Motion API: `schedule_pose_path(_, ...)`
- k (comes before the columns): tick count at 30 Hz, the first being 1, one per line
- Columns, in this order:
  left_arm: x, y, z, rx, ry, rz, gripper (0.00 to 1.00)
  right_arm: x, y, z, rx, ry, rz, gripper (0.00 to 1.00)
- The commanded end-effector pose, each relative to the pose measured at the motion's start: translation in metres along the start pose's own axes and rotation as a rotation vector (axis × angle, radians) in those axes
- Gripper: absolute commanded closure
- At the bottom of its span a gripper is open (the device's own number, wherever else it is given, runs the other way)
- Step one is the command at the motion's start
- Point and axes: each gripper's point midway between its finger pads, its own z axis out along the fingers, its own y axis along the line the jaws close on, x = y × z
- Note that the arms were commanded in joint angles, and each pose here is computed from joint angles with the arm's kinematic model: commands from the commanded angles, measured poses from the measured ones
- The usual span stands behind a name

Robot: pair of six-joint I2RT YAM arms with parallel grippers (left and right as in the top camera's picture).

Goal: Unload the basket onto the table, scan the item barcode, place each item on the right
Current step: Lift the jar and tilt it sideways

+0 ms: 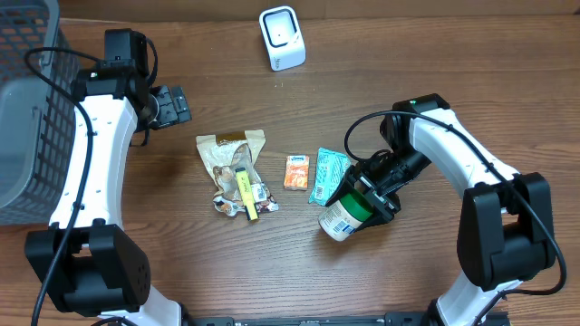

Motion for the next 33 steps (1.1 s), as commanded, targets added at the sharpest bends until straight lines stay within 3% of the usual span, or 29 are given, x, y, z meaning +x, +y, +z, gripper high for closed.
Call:
schedule_pose_path(1,-0.006,-0.003,-0.01,0.006,-0.032,0.026,0.0,0.011,0.016,-0.009,-0.065,-0.006,-0.041,0.38)
schedule_pose_path(27,-0.006,-0.003,-0.01,0.006,-0.032,0.026,0.0,0.01,0.02,-0.009,-0.088,-0.007,-0.056,0.38)
schedule_pose_path(29,-0.006,-0.003,-0.01,0.006,-0.032,0.026,0.0,0.0,0.024,-0.009,-0.094,-0.043,-0.101,0.43)
schedule_pose_path(32,-0.006,-0.003,-0.01,0.006,-0.031,0.026,0.0,-0.024,0.024,-0.012,-0.057,-0.145,-0.181,0.62)
schedule_pose_path(33,-0.006,-0.003,-0.01,0.006,-0.031,0.026,0.0,-0.035,0.023,-0.013,-0.034,-0.194,-0.213,0.64)
